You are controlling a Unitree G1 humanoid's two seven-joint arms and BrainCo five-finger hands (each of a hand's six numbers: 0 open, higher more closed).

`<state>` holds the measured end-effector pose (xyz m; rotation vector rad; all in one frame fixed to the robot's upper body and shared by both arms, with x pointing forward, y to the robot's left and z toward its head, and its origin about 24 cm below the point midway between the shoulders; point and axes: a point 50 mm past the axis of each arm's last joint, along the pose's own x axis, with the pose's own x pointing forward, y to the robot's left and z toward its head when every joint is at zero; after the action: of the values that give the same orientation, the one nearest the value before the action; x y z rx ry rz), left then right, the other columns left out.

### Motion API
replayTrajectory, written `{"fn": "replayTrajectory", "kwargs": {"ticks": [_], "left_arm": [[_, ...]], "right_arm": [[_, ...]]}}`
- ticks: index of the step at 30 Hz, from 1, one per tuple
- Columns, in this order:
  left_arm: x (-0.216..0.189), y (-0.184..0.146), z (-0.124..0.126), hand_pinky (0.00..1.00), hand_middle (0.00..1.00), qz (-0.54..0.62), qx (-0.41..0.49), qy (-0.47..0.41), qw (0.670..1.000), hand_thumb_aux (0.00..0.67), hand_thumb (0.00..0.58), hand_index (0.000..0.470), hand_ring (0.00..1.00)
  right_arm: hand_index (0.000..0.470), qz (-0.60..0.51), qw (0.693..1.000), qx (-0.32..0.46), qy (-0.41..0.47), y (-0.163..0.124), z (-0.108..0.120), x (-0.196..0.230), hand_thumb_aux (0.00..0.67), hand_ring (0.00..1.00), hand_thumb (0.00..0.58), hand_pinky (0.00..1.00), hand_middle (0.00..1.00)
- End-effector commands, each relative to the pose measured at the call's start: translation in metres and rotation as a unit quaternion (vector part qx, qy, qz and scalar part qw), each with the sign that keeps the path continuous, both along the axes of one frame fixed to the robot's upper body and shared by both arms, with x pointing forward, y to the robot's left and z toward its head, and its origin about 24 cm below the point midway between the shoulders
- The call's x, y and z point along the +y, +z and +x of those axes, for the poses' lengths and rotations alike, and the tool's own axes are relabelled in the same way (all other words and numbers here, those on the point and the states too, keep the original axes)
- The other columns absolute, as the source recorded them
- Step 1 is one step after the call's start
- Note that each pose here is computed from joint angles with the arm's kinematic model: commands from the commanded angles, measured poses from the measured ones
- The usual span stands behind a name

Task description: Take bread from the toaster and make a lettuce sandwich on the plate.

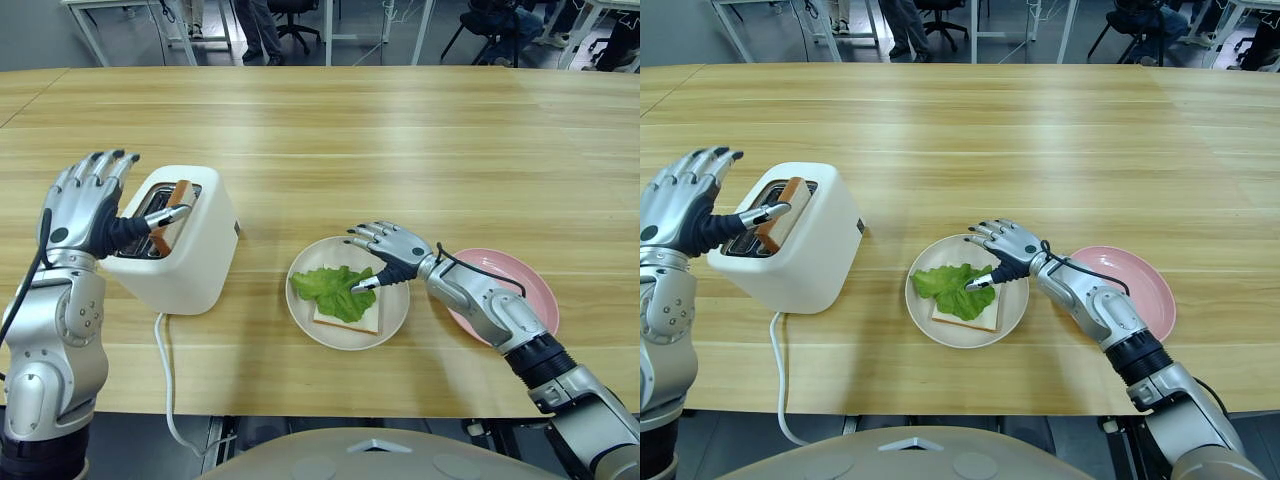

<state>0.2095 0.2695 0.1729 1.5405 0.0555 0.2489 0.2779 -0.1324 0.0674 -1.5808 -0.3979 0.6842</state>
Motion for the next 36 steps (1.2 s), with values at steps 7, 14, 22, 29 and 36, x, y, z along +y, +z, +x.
{"fn": "replayTrajectory", "kwargs": {"ticks": [7,14,22,29,36], "left_arm": [[-0.007,-0.036,0.024,0.00,0.00,-0.004,0.125,0.013,0.992,0.000,0.000,0.000,0.00],[-0.002,-0.036,0.036,0.00,0.00,-0.001,0.122,0.033,0.992,0.368,0.462,0.253,0.00],[-0.010,-0.027,0.037,0.00,0.00,-0.040,0.088,0.008,0.995,0.670,0.580,0.460,0.00],[-0.024,-0.007,0.035,0.63,0.63,-0.118,-0.002,-0.050,0.992,0.670,0.580,0.460,0.63],[-0.030,0.032,0.030,1.00,1.00,-0.183,-0.139,-0.113,0.967,0.670,0.580,0.460,1.00]], "right_arm": [[0.000,0.062,0.997,-0.055,0.004,0.026,-0.011,0.005,0.000,0.00,0.000,0.00,0.00],[0.000,0.156,0.984,-0.088,-0.004,0.052,-0.026,0.000,0.000,0.00,0.000,0.00,0.00],[0.000,0.203,0.974,-0.093,-0.023,0.063,-0.033,-0.011,0.000,0.00,0.000,0.00,0.00],[0.000,0.216,0.971,-0.096,-0.035,0.064,-0.036,-0.016,0.000,0.00,0.000,0.00,0.00],[0.000,0.234,0.965,-0.117,-0.033,0.068,-0.040,-0.020,0.000,0.00,0.000,0.00,0.00]]}}
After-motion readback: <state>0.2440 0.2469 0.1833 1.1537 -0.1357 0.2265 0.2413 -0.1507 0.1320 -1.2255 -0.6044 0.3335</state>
